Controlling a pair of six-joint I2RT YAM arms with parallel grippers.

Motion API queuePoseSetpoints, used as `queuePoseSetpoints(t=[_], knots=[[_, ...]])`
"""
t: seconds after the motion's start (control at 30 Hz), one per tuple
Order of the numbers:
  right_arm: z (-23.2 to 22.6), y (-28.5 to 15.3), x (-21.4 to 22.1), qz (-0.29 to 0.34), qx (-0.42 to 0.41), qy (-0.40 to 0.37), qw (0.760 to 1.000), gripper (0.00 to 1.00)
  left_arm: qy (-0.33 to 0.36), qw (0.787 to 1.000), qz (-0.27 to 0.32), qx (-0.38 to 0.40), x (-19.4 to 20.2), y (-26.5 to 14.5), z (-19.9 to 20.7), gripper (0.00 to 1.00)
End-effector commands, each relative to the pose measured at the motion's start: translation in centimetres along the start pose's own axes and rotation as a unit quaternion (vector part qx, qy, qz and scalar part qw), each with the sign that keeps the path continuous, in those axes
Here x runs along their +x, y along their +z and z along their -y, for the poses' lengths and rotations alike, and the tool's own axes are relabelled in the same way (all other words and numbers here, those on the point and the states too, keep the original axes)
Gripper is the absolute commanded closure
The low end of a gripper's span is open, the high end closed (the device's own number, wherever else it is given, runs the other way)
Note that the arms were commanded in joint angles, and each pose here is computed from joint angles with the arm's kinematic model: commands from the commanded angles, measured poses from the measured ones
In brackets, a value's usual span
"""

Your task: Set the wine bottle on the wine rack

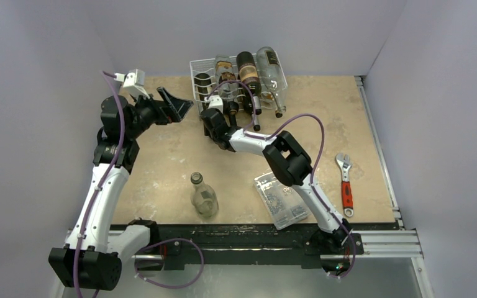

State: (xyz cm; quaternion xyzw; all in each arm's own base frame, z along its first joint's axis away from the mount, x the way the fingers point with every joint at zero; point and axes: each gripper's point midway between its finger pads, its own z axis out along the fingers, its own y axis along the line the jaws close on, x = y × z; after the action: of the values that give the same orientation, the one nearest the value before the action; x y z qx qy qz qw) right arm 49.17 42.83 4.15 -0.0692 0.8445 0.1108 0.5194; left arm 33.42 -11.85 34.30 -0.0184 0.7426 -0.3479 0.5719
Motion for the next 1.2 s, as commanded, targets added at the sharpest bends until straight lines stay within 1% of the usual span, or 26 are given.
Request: queuePoseSetpoints(t=[0.0,0.07,0.17,0.27,0.43,0.6,0.73,0.9,1.03,1.1,1.17], knots=[[1.0,-0.7,-13.0,0.183,0.04,0.09,0.978,0.8,0.009,0.999,0.027,0.019,-2.0,-0.3,1.3,0.0],[1.1,-0.5,-12.9,0.186,0.041,0.09,0.978,0.75,0.009,0.999,0.027,0.019,-2.0,-0.3,1.2,0.0],[1.3,-0.1,-12.6,0.187,0.044,0.083,0.978,0.63,0.006,0.999,0.026,0.018,-2.0,-0.3,1.2,0.0],[1.4,-0.3,-12.1,0.175,0.045,0.073,0.981,0.52,0.002,0.999,0.025,0.021,-1.8,-0.1,1.1,0.0],[2.1,-3.0,-11.6,0.159,0.028,0.081,0.984,0.35,-0.01,0.999,0.018,0.031,-1.6,0.2,1.3,0.0],[1.3,-6.8,-11.7,0.133,-0.02,0.067,0.989,0.25,0.0,0.999,0.023,0.024,-1.7,0.0,1.2,0.0],[1.5,-10.6,-10.7,0.09,-0.043,0.031,0.994,0.18,0.014,0.999,0.027,0.012,-1.9,-0.2,0.8,0.0],[3.5,-15.8,-7.2,0.023,-0.079,-0.004,0.997,0.12,0.029,0.999,0.025,-0.008,-2.0,-0.3,0.1,0.0],[3.5,-19.2,-3.5,-0.034,-0.146,-0.036,0.988,0.11,0.038,0.999,0.028,-0.018,-2.0,-0.4,-0.2,0.0],[3.5,-20.8,-2.6,-0.052,-0.168,-0.034,0.984,0.11,0.038,0.999,0.026,-0.022,-1.9,-0.3,-0.5,0.0],[3.8,-22.2,-2.7,-0.058,-0.175,-0.029,0.982,0.11,0.035,0.999,0.02,-0.023,-1.7,0.0,-0.7,0.0]])
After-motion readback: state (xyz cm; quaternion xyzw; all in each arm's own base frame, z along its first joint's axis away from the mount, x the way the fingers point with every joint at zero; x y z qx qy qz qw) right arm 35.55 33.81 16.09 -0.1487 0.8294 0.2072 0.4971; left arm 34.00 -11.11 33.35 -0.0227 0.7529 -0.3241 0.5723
